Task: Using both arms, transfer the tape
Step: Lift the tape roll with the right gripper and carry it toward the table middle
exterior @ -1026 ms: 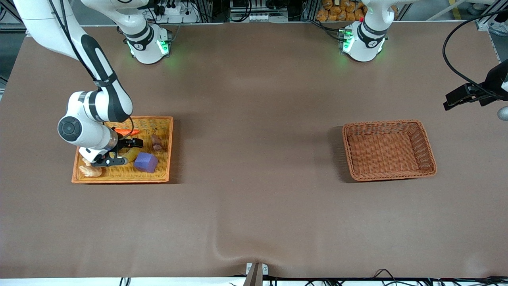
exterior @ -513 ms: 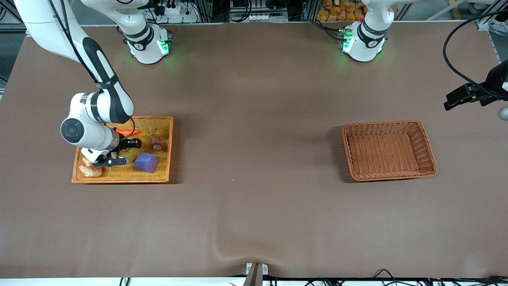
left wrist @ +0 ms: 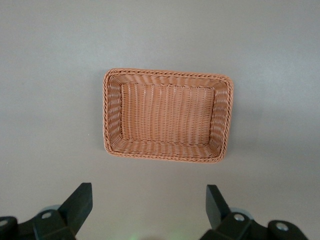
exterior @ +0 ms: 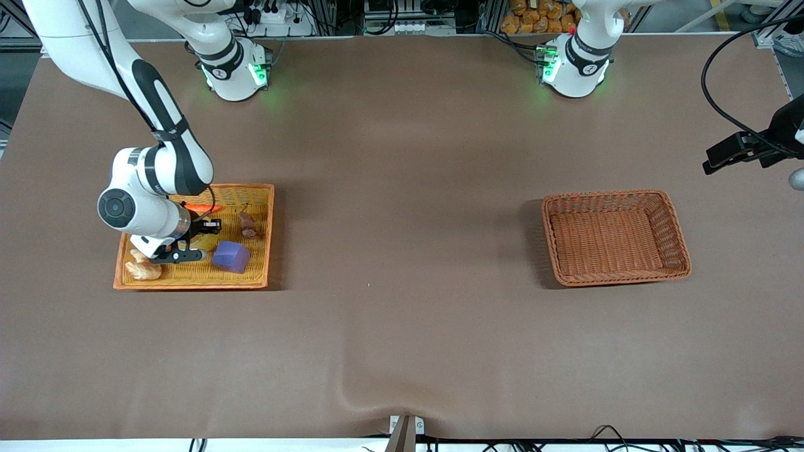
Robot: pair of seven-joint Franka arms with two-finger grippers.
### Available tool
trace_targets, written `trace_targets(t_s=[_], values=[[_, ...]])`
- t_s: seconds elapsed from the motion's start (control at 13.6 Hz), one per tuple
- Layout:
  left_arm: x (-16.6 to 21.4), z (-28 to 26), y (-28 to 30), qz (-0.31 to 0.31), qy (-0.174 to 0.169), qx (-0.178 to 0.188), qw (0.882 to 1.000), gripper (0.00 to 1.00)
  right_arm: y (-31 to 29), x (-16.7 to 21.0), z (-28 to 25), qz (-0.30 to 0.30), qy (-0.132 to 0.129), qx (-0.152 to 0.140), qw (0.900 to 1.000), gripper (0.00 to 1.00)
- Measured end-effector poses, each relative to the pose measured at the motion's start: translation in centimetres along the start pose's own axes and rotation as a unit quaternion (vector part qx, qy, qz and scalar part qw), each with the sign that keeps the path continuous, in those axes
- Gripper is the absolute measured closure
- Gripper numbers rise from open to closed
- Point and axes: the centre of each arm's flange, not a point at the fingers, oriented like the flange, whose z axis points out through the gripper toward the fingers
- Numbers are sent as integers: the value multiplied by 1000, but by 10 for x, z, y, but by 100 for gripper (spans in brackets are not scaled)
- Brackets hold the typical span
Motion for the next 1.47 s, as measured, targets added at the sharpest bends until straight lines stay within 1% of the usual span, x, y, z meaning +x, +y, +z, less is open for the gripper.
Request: trace_targets(t_s=[0.15,0.29,0.66,0.81,0.88,1.03,1.32,1.47], values=[[0,-2,-4,-4,2,0,1000,0,-4,0,-9,-3,-8,0,1000,78],[1,-2,-11,-10,2,-1,1000,0,-7,0,-33,-6,-24,1,1000,78],[1,-2,-13,-12,3,-1,1000,0,-20,-3,-137,-18,-59,5,998,78],[1,-2,-13,-12,3,-1,1000,0,-38,-3,-164,-32,-64,3,997,78],[1,-2,-13,-12,3,-1,1000,0,-53,-2,-174,-44,-61,2,997,78],[1,-2,-12,-11,3,-1,1000,0,-95,0,-190,-55,-47,7,997,78],[1,-2,-12,-11,2,-1,1000,0,-194,-10,-207,-54,-34,52,997,78],[2,-1,-10,-9,1,-1,1000,0,-247,-16,-217,-33,-20,58,998,78]])
